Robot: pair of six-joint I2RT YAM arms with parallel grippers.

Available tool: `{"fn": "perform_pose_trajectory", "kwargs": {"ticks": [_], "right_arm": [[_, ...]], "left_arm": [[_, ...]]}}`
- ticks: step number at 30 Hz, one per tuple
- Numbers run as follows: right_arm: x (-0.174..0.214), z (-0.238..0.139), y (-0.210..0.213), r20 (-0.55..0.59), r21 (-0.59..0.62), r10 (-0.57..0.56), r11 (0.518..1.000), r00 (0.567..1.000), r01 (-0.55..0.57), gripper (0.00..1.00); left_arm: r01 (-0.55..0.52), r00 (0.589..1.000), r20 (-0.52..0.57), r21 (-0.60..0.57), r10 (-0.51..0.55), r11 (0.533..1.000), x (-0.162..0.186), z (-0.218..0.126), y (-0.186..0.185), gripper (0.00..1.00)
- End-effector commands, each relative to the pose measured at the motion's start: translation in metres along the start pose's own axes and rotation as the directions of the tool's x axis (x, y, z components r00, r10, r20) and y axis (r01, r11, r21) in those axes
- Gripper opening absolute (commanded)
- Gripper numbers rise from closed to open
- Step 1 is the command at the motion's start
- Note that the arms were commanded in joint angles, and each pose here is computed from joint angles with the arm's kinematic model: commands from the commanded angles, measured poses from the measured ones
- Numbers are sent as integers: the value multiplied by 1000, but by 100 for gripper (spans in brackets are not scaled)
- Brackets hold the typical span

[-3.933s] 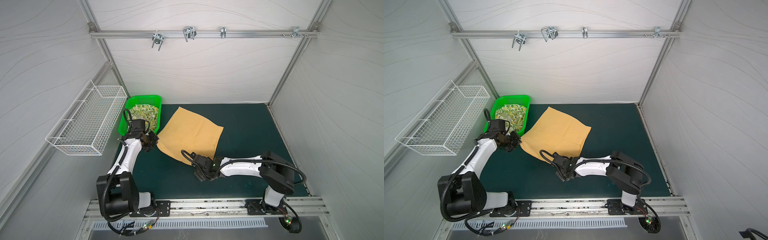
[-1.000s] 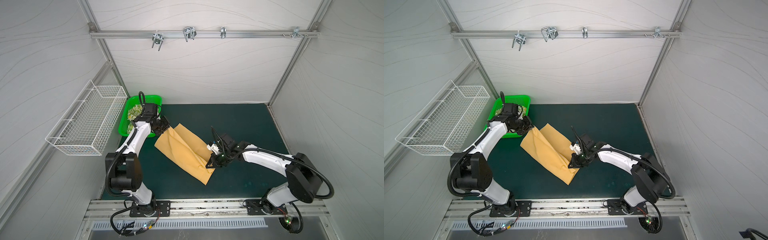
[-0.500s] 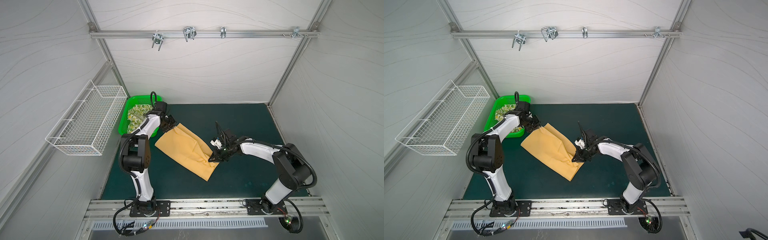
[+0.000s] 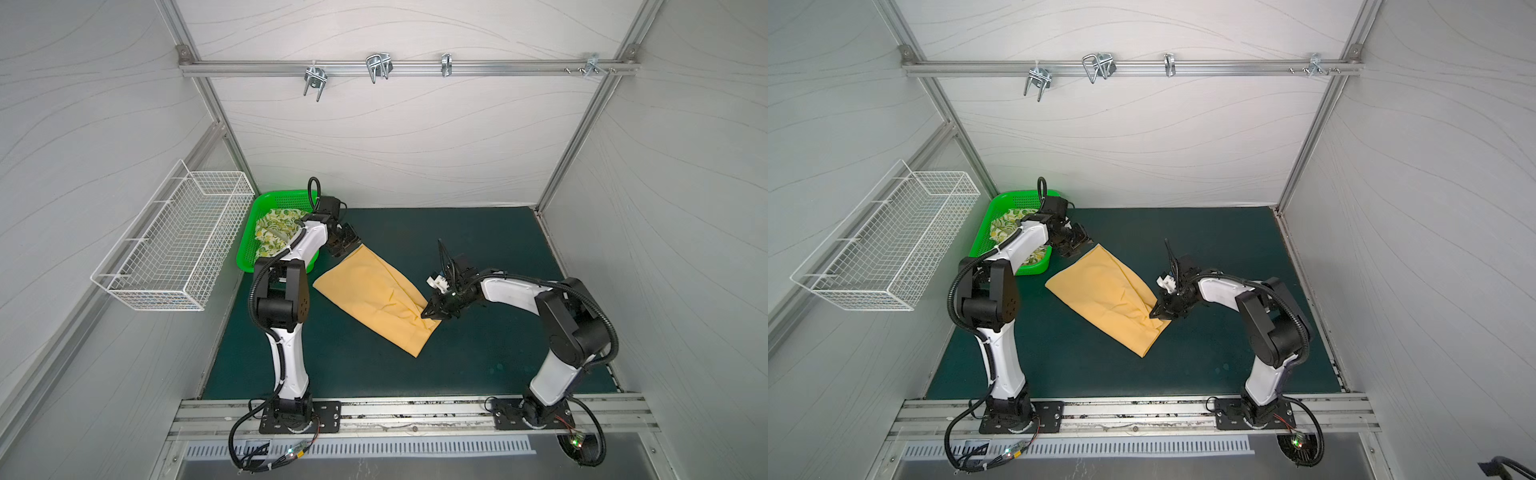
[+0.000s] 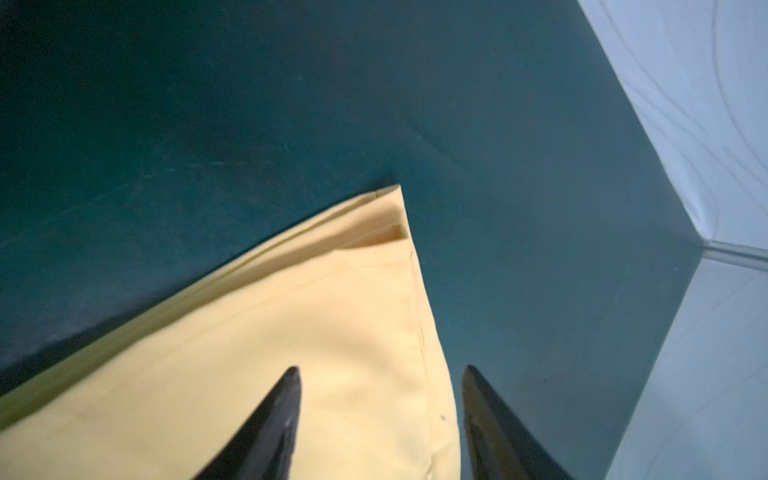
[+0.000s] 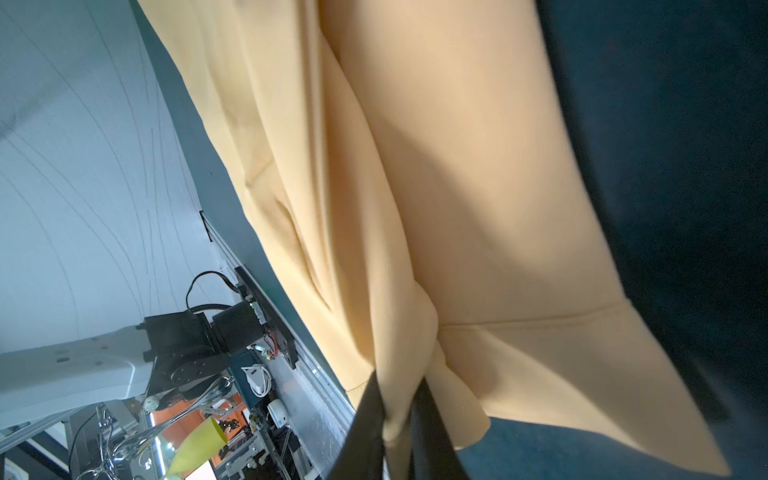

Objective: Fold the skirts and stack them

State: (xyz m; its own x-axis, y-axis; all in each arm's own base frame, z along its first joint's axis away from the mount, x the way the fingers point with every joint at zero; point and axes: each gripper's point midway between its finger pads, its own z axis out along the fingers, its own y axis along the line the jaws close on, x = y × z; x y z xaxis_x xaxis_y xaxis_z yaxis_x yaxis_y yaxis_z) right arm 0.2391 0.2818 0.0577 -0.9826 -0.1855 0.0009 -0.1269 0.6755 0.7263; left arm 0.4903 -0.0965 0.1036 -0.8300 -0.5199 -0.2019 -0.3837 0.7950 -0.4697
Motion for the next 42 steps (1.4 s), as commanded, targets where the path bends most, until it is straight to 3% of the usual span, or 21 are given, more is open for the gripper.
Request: {"fn": "perform_pose_trajectory", "kwargs": {"ticks": [1, 10, 15, 19, 20, 22, 23, 30, 42], "right_arm": [[-13, -4, 5, 25, -19, -23, 1000, 999, 23, 14], [-21, -15, -6, 60, 0, 4, 1000, 998, -4, 18], [-29, -30, -13, 130, 57, -4, 998, 992, -4, 48], [-35, -52, -1, 210, 119, -68, 992, 975, 44, 62], [-34, -57, 3, 227, 144, -89, 988, 970, 57, 66], [-25, -65, 11, 244, 213, -146, 972, 959, 94, 77], [-18, -65, 16, 244, 231, -171, 966, 955, 114, 99], [34, -29, 26, 186, 226, -189, 963, 964, 145, 99], [58, 20, -11, 142, 211, -89, 976, 986, 57, 99]], "left_arm": [[-18, 999, 29, 23, 18, 1000, -2, -14, -12, 73], [-40, 998, 56, 57, 37, 998, 12, -37, -11, 76], [-48, 998, 48, 64, 45, 997, 26, -42, -4, 76], [-61, 997, 42, 58, 58, 996, 41, -47, 7, 77], [-65, 997, 42, 53, 63, 996, 46, -49, 10, 79], [-72, 996, 49, 37, 70, 997, 53, -54, 19, 93], [-76, 996, 56, 24, 74, 997, 56, -56, 24, 98], [-69, 994, 75, -140, 80, 988, 64, -58, 64, 99], [-18, 992, 120, -199, 43, 980, 56, -26, 93, 99]]}}
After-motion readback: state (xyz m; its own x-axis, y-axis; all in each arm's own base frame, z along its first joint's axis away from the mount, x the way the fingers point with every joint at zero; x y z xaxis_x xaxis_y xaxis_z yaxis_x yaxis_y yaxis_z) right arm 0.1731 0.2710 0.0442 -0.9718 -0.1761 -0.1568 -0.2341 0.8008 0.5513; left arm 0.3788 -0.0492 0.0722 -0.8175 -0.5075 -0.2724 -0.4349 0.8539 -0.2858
